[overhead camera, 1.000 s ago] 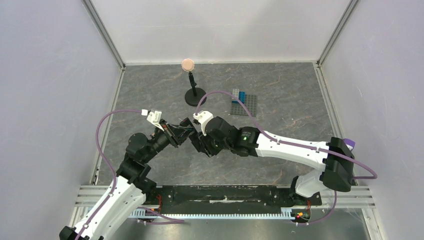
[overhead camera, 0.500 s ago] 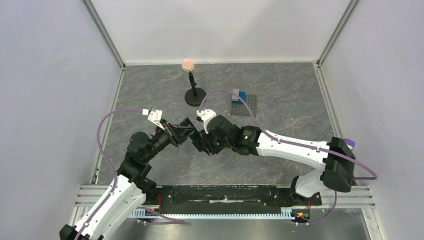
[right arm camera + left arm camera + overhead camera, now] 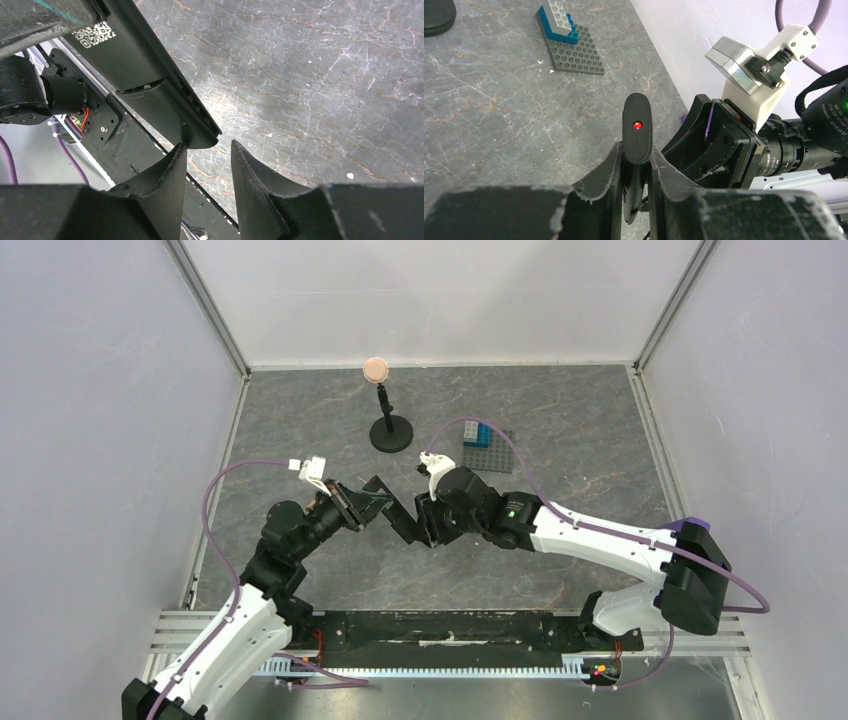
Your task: Load the batteries into the remote control
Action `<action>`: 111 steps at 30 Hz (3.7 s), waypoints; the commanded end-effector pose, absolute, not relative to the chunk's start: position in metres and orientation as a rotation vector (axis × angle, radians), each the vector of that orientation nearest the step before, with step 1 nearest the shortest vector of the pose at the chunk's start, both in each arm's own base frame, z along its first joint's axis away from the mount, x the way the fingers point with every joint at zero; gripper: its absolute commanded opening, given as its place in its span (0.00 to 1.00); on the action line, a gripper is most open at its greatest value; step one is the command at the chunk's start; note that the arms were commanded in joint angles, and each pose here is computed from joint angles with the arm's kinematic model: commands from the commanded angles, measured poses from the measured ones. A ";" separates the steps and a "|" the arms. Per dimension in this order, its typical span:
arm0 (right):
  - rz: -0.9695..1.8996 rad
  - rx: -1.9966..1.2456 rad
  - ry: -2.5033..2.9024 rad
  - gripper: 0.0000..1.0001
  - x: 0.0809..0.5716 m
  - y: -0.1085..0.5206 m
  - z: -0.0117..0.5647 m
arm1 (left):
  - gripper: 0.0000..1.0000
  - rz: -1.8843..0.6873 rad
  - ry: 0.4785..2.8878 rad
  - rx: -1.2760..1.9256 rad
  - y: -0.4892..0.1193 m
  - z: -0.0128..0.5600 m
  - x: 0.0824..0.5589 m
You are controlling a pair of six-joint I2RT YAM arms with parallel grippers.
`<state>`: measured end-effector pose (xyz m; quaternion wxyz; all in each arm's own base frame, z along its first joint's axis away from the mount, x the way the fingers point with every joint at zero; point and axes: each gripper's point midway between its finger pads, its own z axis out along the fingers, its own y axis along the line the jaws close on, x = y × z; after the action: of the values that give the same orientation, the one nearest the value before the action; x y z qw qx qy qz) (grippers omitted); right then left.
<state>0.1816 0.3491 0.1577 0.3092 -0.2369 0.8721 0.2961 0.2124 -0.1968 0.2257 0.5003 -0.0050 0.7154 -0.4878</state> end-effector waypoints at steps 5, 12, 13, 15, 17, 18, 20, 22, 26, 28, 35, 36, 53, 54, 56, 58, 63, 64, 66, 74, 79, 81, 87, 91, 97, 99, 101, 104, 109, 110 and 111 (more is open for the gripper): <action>0.867 -0.437 2.266 0.40 0.204 0.345 0.166 | 0.02 -1.359 1.739 -0.092 -0.210 0.237 0.204; 0.976 -0.314 2.279 0.40 0.202 0.338 0.161 | 0.02 -1.457 1.754 -0.255 -0.213 0.241 0.210; 0.990 -0.294 2.273 0.40 0.202 0.337 0.162 | 0.02 -1.472 1.754 -0.285 -0.213 0.242 0.211; 1.013 -0.248 2.266 0.40 0.203 0.334 0.164 | 0.02 -1.505 1.757 -0.351 -0.213 0.242 0.212; 1.033 -0.202 2.259 0.40 0.205 0.331 0.166 | 0.02 -1.536 1.759 -0.409 -0.213 0.242 0.214; 1.043 -0.174 2.254 0.40 0.207 0.330 0.167 | 0.02 -1.550 1.766 -0.449 -0.213 0.240 0.215; 1.066 -0.124 2.242 0.40 0.208 0.328 0.169 | 0.02 -1.568 1.775 -0.512 -0.212 0.236 0.217; 1.074 -0.077 2.235 0.40 0.211 0.325 0.170 | 0.02 -1.579 1.782 -0.580 -0.211 0.231 0.219; 1.103 0.002 2.226 0.41 0.214 0.325 0.171 | 0.02 -1.582 1.813 -0.708 -0.209 0.215 0.224; 1.117 0.034 2.228 0.41 0.215 0.325 0.170 | 0.02 -1.559 1.844 -0.764 -0.207 0.205 0.226; 1.116 0.090 2.246 0.43 0.218 0.323 0.163 | 0.02 -1.470 1.940 -0.911 -0.203 0.172 0.230; 1.109 0.096 2.248 0.44 0.218 0.322 0.161 | 0.02 -1.454 1.957 -0.930 -0.202 0.167 0.230; 0.980 -0.527 1.990 0.83 0.211 0.314 0.196 | 0.02 -1.377 2.053 -0.950 -0.201 0.144 0.227; 0.975 -0.629 1.969 0.83 0.206 0.316 0.196 | 0.02 -1.376 2.057 -0.944 -0.202 0.144 0.226; 0.949 -0.800 1.974 0.83 0.196 0.318 0.187 | 0.02 -1.373 2.066 -0.931 -0.203 0.144 0.226; 0.902 -0.914 1.990 0.83 0.189 0.319 0.177 | 0.02 -1.370 2.075 -0.908 -0.204 0.146 0.226; 0.830 -1.055 1.963 0.84 0.176 0.338 0.171 | 0.02 -1.351 2.091 -0.872 -0.205 0.147 0.227; 0.826 -1.065 1.965 0.84 0.175 0.342 0.169 | 0.02 -1.351 2.088 -0.865 -0.205 0.148 0.228; 0.816 -1.078 1.980 0.84 0.175 0.348 0.164 | 0.02 -1.350 2.088 -0.849 -0.206 0.150 0.228; 0.771 -1.116 2.045 0.84 0.179 0.356 0.144 | 0.02 -1.357 2.091 -0.770 -0.209 0.157 0.227; 0.769 -1.079 2.078 0.75 0.181 0.358 0.144 | 0.02 -1.351 2.086 -0.717 -0.210 0.161 0.227; 0.773 -1.059 2.083 0.70 0.182 0.358 0.146 | 0.02 -1.344 2.086 -0.706 -0.209 0.160 0.227; 0.781 -1.018 2.107 0.60 0.179 0.353 0.145 | 0.02 -1.332 2.079 -0.679 -0.209 0.160 0.228; 0.793 -1.008 2.137 0.56 0.175 0.349 0.141 | 0.02 -1.302 2.070 -0.611 -0.208 0.160 0.229; 0.836 -0.991 2.179 0.53 0.169 0.349 0.133 | 0.02 -1.281 2.031 -0.519 -0.206 0.159 0.229; 0.846 -0.994 2.179 0.53 0.169 0.350 0.131 | 0.02 -1.299 2.011 -0.501 -0.207 0.161 0.228; 0.854 -1.002 2.177 0.52 0.168 0.352 0.129 | 0.02 -1.313 2.003 -0.493 -0.208 0.161 0.227; 0.853 -1.004 2.176 0.51 0.169 0.353 0.128 | 0.02 -1.327 2.007 -0.483 -0.210 0.161 0.226; 0.853 -0.991 2.164 0.49 0.171 0.355 0.131 | 0.02 -1.351 2.002 -0.440 -0.214 0.162 0.223; 0.853 -0.992 2.165 0.47 0.172 0.355 0.131 | 0.02 -1.357 1.999 -0.428 -0.214 0.163 0.223; 0.855 -0.991 2.165 0.46 0.172 0.356 0.131 | 0.02 -1.363 1.996 -0.416 -0.215 0.163 0.222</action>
<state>0.1661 0.3464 0.1205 0.2824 -0.3784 0.8268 0.3059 0.2234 -0.2075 0.1480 0.3150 -0.2083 0.7810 -0.4974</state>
